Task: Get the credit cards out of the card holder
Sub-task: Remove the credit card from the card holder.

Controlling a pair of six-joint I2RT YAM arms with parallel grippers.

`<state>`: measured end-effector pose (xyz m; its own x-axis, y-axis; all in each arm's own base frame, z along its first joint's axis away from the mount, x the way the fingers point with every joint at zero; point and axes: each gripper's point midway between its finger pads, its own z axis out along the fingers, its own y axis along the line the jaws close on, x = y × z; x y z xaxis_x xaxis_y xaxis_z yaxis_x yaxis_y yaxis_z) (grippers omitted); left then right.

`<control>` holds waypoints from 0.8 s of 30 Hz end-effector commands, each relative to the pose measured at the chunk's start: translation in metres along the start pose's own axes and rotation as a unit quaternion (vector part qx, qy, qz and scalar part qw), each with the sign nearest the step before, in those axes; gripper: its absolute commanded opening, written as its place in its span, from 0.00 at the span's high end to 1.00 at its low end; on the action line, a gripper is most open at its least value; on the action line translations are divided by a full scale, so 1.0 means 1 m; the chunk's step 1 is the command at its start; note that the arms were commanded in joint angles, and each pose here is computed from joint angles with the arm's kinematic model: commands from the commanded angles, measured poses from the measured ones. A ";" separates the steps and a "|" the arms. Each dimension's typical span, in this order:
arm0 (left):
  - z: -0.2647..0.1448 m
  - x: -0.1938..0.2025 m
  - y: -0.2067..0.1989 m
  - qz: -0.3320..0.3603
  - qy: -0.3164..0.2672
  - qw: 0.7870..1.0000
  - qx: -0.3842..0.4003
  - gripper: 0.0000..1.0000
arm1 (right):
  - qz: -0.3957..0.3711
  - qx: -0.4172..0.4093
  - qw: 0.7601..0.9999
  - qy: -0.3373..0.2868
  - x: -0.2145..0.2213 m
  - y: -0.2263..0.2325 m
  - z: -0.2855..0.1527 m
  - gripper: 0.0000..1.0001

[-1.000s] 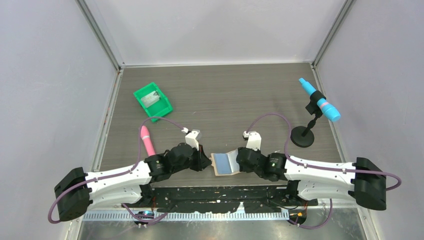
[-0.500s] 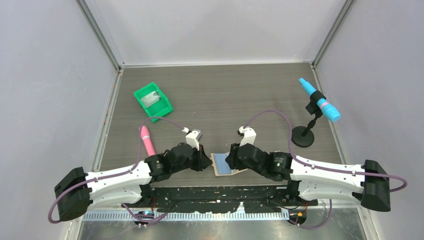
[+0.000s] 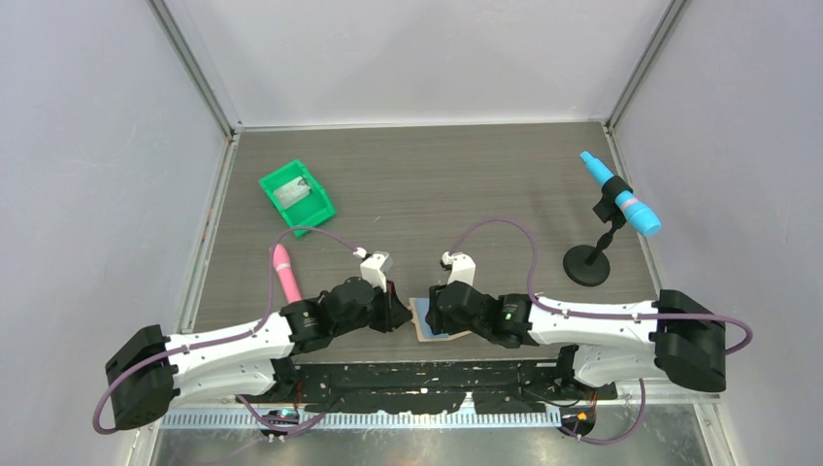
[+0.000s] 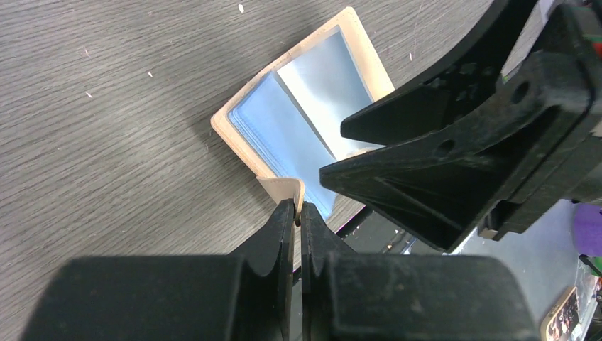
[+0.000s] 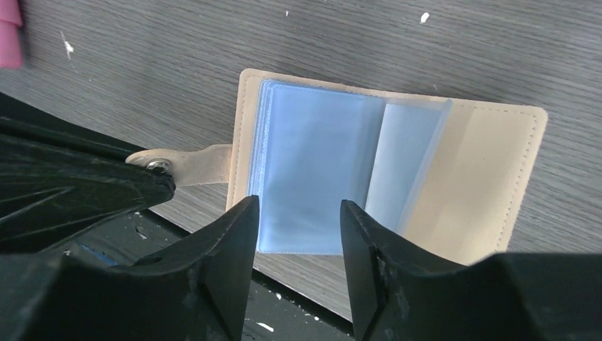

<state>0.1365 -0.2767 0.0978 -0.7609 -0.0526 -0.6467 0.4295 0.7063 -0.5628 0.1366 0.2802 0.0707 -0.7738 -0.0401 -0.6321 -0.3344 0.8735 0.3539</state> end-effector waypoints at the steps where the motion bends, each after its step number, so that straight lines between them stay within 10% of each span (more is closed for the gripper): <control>1: -0.002 -0.014 -0.013 -0.004 -0.026 0.999 0.023 1.00 | 0.017 -0.035 0.999 -0.016 -0.013 0.026 0.004 0.45; 24: -0.003 -0.012 -0.009 -0.007 -0.029 0.999 0.019 1.00 | 0.012 0.011 1.000 -0.006 0.002 0.001 0.014 0.55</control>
<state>0.1363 -0.2761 0.0996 -0.7583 -0.0573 -0.6494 0.4315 0.7025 -0.5659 0.1363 0.2907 0.0525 -0.7938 -0.0472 -0.6063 -0.3234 0.8771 0.3551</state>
